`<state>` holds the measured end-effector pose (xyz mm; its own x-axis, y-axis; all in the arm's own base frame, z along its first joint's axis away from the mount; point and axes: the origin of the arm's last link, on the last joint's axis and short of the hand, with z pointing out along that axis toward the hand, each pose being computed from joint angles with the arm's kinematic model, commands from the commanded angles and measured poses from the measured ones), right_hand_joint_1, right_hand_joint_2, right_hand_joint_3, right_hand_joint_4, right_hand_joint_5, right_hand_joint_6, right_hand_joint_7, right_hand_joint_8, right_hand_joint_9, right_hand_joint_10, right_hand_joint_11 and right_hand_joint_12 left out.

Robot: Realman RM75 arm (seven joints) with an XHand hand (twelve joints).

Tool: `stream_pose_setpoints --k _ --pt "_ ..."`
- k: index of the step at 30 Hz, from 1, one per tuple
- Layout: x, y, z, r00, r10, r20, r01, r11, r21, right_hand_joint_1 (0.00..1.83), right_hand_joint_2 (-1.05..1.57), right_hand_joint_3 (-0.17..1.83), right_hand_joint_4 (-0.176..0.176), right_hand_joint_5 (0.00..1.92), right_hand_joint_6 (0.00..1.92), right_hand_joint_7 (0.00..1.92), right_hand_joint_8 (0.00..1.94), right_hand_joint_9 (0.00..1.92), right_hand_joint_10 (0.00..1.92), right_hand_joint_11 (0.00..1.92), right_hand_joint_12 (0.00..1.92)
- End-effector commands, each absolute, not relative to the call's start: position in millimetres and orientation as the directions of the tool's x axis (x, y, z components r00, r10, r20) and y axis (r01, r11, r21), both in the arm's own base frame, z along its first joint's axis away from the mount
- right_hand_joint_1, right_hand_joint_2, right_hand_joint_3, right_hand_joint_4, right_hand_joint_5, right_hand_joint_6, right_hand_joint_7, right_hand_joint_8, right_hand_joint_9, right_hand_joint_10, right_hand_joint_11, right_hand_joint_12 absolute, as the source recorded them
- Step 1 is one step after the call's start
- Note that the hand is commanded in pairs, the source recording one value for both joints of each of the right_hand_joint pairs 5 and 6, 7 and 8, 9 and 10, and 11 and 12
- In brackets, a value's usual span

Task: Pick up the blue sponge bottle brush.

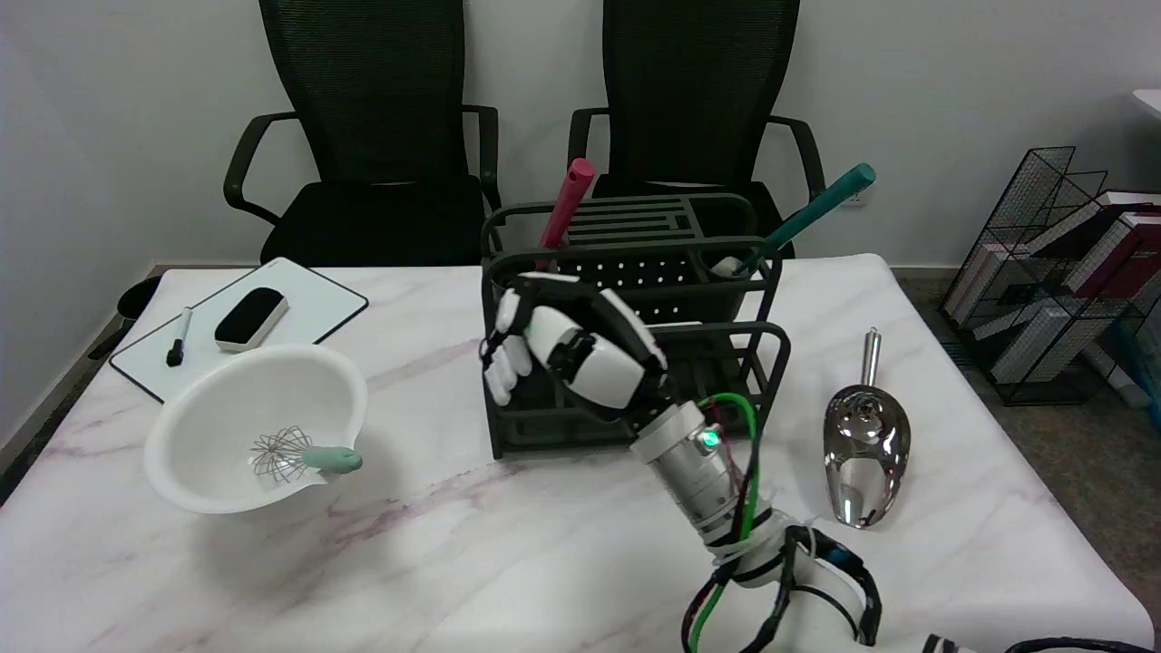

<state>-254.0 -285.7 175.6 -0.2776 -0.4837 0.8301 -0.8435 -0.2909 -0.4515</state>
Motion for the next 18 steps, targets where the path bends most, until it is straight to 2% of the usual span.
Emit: stream_pose_setpoints --k 1,4,7,8,10,12,18 --pt "-218 -235 291 -0.182 -0.121 0.976 -0.727 -0.652 -0.216 0.96 0.88 1.27 0.0 1.1 1.1 1.4 1.4 1.33 1.33 1.35 1.35" --pt "-217 -217 329 -0.153 0.074 0.985 -0.722 -0.689 -0.061 0.97 0.84 1.23 0.0 1.08 1.08 1.39 1.39 1.32 1.32 1.32 1.32" --pt "-220 -205 359 -0.123 0.196 0.973 -0.739 -0.672 0.042 1.0 0.79 1.2 0.0 1.05 1.05 1.37 1.37 1.3 1.3 1.26 1.26" --pt "-220 -204 366 -0.115 0.22 0.969 -0.744 -0.665 0.062 1.01 0.77 1.19 0.0 1.05 1.05 1.36 1.36 1.27 1.27 1.17 1.17" --pt "-220 -204 378 -0.12 0.261 0.958 -0.746 -0.661 0.087 1.03 0.69 1.17 0.0 1.02 1.02 1.31 1.31 1.1 1.1 0.96 0.96" --pt "-222 -204 388 -0.135 0.295 0.946 -0.745 -0.66 0.099 1.0 0.64 1.18 0.0 0.98 0.98 1.2 1.2 0.94 0.94 0.84 0.84" --pt "-231 -216 417 -0.149 0.374 0.915 -0.767 -0.628 0.132 1.02 0.62 1.17 0.0 0.96 0.96 1.11 1.11 0.85 0.85 0.78 0.78"
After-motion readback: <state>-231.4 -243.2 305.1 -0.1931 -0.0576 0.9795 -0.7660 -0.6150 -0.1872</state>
